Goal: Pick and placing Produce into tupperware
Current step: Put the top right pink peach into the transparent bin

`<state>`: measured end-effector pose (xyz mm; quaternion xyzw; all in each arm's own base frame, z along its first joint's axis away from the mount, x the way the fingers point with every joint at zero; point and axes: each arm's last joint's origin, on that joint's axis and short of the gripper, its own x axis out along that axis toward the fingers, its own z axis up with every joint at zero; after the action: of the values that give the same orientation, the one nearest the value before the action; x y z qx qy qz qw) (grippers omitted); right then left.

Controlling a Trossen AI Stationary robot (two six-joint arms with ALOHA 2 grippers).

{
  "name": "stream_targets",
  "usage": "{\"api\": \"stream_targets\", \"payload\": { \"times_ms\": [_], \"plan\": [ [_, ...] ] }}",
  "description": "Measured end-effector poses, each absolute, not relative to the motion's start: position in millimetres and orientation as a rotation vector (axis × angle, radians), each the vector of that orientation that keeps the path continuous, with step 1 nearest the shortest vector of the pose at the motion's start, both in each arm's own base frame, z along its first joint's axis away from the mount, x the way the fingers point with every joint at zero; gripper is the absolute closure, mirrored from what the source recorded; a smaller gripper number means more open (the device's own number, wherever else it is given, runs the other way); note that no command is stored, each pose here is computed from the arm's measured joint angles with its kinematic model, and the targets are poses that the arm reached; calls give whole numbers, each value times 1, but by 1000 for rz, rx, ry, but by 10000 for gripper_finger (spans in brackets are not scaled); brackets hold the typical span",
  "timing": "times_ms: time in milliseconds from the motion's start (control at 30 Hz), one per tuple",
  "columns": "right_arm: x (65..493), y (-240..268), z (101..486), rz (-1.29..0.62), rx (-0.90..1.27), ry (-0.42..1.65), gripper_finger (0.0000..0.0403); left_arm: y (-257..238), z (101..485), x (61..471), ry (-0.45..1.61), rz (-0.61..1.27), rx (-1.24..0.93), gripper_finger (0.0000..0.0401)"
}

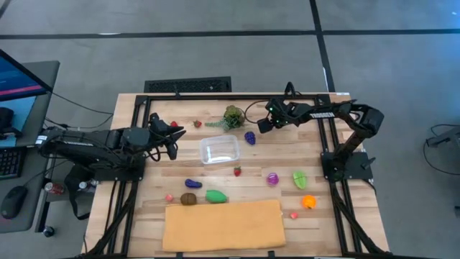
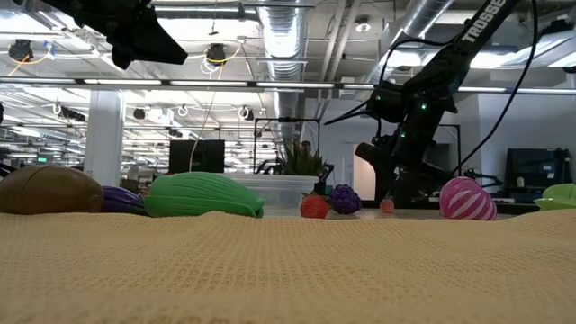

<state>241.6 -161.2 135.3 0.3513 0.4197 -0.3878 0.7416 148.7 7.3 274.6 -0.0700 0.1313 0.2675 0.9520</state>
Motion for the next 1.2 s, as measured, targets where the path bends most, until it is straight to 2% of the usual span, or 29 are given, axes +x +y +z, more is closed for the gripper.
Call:
{"api": "stream_targets", "payload": {
  "times_ms": [233,633,1200],
  "plan": [
    [242,-161,135,-842,756,926,249,7,275,149,267,544,-142,331],
    [240,-160,135,-845,761,957,290,7,275,149,267,544,-143,331],
    [248,-147,142,-795,761,1045,302,7,274,149,259,548,-175,331]
  ]
}}
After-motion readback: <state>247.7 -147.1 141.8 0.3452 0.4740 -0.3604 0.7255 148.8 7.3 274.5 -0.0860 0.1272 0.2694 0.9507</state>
